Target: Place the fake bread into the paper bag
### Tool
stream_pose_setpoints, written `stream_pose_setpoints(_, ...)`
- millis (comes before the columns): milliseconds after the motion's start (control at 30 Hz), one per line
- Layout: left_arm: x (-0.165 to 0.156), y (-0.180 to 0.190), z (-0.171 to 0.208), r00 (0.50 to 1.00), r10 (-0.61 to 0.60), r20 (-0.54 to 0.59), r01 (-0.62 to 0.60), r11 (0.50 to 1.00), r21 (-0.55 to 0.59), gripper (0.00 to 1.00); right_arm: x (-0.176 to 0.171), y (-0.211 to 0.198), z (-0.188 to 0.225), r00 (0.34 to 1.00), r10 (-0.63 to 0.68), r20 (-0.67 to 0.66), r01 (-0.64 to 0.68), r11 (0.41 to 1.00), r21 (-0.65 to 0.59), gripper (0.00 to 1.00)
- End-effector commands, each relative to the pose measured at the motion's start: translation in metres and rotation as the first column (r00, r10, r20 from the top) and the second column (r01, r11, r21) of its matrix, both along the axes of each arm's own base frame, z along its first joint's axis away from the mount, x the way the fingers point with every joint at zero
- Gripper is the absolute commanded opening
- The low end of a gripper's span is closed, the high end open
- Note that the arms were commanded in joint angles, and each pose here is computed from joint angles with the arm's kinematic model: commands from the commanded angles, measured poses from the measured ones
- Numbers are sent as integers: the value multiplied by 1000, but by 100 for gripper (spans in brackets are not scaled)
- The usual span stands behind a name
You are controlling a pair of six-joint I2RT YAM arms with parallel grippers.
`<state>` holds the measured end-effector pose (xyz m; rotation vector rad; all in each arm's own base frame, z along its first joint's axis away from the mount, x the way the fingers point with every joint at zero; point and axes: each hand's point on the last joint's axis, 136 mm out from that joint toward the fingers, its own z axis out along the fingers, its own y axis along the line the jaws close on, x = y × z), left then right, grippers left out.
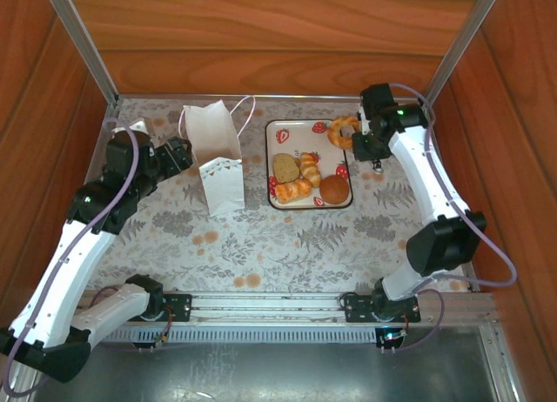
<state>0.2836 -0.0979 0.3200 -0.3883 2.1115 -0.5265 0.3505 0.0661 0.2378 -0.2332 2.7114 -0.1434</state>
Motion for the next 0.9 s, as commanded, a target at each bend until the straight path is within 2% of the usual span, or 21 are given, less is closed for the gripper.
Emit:
stream_pose_setpoints(0, 4, -2, -8, 999, 19, -38, -18, 999, 39, 85, -12, -1, 33, 997, -4, 73, 3, 1000, 13, 30)
stream_pose_setpoints(133, 15, -8, -14, 998, 18, -60, -14, 998, 69, 80, -23, 2, 53, 994, 17, 112, -21, 999, 38, 30)
stream_pose_setpoints(267, 23, -10, -16, 997, 22, -68, -15, 995, 97, 69, -34, 6, 68, 989, 42, 141, -52, 997, 63, 30)
stream_pose_setpoints(400, 31, -13, -21, 996, 28, -87, -18, 994, 111, 64, -43, 12, 80, 982, 74, 174, -91, 991, 94, 30)
stream_pose_setpoints(700, 44, -19, -30, 994, 32, -100, -20, 993, 117, 61, -57, 24, 110, 958, 131, 255, -174, 973, 152, 30)
stream_pose_setpoints(867, 47, -21, -31, 995, 28, -99, -15, 992, 124, 47, -64, 32, 129, 940, 164, 299, -217, 964, 153, 30)
